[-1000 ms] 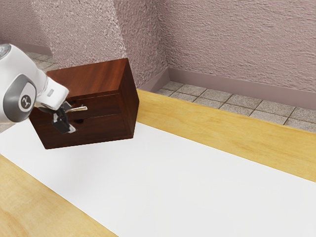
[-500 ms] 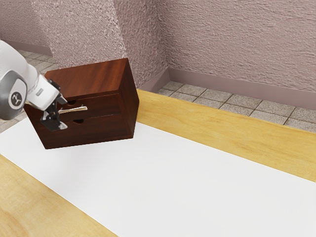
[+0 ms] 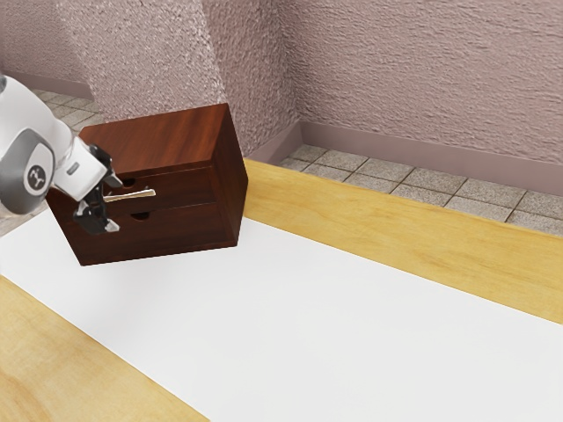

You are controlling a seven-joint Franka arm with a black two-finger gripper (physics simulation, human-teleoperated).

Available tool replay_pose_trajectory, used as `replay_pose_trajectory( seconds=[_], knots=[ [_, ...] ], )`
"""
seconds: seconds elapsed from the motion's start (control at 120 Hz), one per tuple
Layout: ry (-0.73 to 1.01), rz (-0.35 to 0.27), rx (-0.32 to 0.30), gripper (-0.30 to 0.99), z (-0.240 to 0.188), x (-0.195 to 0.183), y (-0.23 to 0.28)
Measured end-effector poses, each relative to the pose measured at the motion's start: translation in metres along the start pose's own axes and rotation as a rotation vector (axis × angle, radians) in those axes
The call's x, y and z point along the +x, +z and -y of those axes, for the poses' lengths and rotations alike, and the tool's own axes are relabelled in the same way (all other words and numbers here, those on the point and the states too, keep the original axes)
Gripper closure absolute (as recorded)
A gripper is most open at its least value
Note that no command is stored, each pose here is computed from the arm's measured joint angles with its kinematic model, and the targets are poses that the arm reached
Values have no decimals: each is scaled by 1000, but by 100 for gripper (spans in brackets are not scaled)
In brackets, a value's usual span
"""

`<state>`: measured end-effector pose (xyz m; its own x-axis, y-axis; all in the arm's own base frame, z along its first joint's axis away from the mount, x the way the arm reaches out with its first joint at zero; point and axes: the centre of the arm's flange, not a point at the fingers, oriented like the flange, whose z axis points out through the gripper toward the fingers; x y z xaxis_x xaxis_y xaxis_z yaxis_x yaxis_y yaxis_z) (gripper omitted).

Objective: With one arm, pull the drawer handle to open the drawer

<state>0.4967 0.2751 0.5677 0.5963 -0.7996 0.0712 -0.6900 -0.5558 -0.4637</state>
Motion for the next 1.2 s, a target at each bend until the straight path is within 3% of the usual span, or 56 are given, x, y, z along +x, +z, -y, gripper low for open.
replay_pose_trajectory(
  seconds=[1.2],
  knots=[
    [43,-3,-18,0,10,1,50]
  ],
)
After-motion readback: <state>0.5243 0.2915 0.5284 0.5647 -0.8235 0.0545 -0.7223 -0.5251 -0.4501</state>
